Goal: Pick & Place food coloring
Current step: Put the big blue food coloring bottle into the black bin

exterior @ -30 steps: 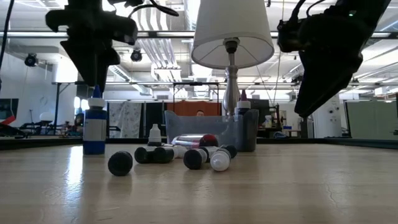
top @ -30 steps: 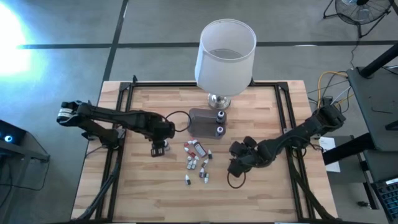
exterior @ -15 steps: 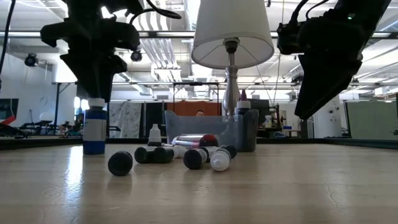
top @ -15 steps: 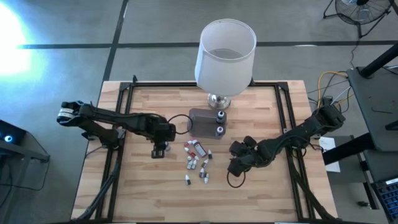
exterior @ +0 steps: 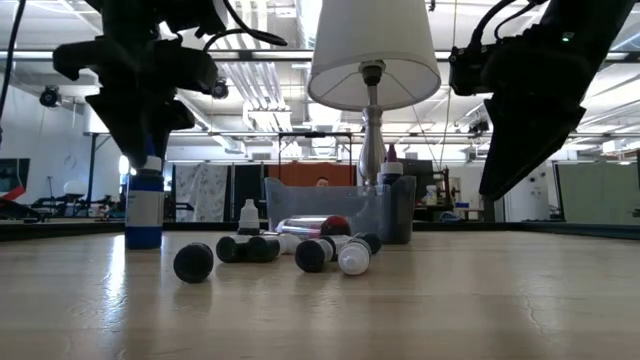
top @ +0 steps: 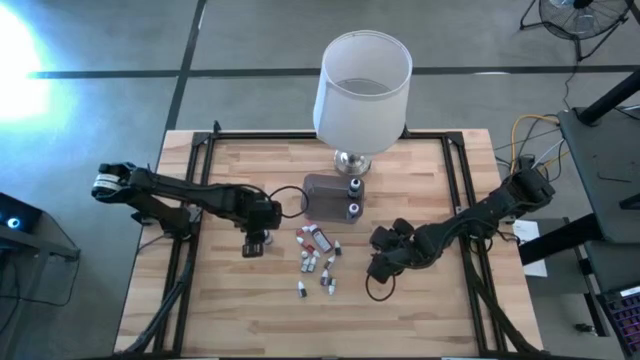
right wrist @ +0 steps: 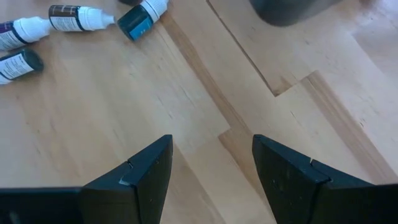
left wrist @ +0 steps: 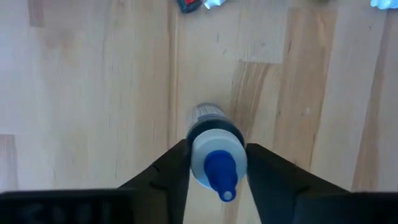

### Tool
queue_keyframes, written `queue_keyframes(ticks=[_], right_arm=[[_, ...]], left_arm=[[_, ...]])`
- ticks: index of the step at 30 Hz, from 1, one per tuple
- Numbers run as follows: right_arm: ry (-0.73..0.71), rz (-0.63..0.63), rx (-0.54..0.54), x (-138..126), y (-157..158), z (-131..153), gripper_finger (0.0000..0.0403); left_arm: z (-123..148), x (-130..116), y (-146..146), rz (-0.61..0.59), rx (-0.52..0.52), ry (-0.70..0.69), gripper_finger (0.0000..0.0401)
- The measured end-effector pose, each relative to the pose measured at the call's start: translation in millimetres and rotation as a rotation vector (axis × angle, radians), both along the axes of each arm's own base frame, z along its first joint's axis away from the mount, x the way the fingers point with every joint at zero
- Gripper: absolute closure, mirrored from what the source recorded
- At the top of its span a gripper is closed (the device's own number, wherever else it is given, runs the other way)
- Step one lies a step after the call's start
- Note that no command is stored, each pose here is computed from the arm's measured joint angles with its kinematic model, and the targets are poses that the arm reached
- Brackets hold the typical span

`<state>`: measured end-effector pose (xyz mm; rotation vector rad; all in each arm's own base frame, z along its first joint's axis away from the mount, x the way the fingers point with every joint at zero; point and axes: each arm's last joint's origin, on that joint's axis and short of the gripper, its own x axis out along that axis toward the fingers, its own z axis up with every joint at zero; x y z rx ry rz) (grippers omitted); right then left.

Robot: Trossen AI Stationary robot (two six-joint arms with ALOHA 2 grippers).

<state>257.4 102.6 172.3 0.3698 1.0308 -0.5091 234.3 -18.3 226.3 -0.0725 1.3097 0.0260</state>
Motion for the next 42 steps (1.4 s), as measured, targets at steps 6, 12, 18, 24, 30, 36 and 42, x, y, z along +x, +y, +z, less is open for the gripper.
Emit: queue_keyframes(ticks=[6,12,18,24,30,36,42], right_arm=[[0.000,-0.001,0.000,0.1,-0.2,0.0,0.0187],[-0.040,-0.002,0.000,1.2,-0.1,4.5,0.0197],[-0.058,-0.007,-0.049,-2.9,-3.3,11.9,0.0210],[-0.057,-0.022,-0.069,-8.7,-7.5,15.7,0.0214],[-0.050,-0.059,-0.058,-15.3,-10.5,13.2,0.0214],[-0.049,-0.070,-0.055,-16.3,-10.8,11.4,0.0216],[-0.043,-0.064,-0.060,-17.0,-11.2,10.1,0.0216]], left_arm=[[9.3,4.7,-0.2,0.014,-0.003,-0.039,0.0328],[63.1,22.0,6.7,0.065,0.016,-0.207,0.0326],[104.3,51.9,30.4,0.129,0.082,-0.326,0.0324],[85.7,104.6,62.6,0.124,0.200,-0.202,0.0323],[55.9,136.2,88.9,0.095,0.241,-0.076,0.0323],[40.9,143.2,96.3,0.076,0.251,-0.025,0.0323],[32.7,142.3,94.0,0.085,0.225,-0.018,0.0307]])
